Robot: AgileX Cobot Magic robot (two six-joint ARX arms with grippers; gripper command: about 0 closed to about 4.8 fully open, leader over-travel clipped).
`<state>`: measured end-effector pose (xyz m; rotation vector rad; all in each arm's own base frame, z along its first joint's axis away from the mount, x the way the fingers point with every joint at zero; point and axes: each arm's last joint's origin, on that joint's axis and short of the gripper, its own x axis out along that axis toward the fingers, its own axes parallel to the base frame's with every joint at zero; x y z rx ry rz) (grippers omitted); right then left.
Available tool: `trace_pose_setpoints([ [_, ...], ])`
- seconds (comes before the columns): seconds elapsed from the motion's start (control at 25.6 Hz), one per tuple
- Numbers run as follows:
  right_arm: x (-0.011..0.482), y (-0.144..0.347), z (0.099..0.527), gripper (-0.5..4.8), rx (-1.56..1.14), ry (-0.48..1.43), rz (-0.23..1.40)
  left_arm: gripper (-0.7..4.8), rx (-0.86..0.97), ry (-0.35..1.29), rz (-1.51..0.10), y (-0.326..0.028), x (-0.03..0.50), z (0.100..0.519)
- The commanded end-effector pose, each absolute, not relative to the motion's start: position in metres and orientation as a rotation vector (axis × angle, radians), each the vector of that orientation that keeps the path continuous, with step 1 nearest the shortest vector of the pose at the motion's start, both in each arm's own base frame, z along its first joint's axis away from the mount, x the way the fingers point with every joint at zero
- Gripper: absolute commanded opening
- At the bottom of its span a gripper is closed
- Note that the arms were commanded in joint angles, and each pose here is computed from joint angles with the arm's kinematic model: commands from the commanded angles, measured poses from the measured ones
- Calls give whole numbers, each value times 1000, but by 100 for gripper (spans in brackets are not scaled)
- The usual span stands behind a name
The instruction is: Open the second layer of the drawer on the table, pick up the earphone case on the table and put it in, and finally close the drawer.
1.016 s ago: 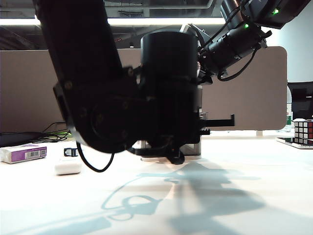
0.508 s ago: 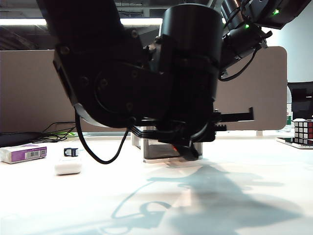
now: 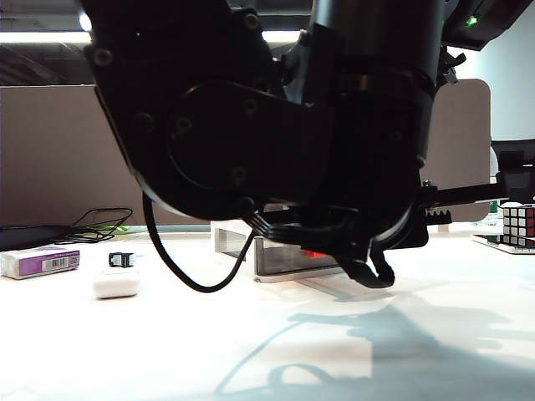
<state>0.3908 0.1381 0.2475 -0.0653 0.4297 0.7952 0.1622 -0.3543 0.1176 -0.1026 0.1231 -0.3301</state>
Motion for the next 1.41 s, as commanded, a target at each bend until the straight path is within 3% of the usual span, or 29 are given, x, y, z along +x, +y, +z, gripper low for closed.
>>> trace_pose_setpoints([
  [0.04,388,137,228,-5,-48,558,786,-5,-79,120,-382,-357,158,122],
  [0.35,387,137,228,-5,-47,565,786,-5,-41,107,-445,-356,156,144],
  [0.59,387,137,227,-5,-47,573,785,4,-47,165,-456,-355,156,138],
  [0.7,387,137,227,-5,-47,574,785,117,-34,173,-451,-355,156,136],
  [0.82,387,137,227,-5,-46,580,785,172,-15,194,-447,-354,156,133],
  [0.9,386,137,226,-5,-46,584,785,252,3,208,-445,-354,156,131],
  [0.98,386,137,226,-5,-46,584,785,298,28,231,-442,-352,155,130],
  [1.41,386,137,226,-5,-45,590,785,310,92,390,-459,-342,120,146],
])
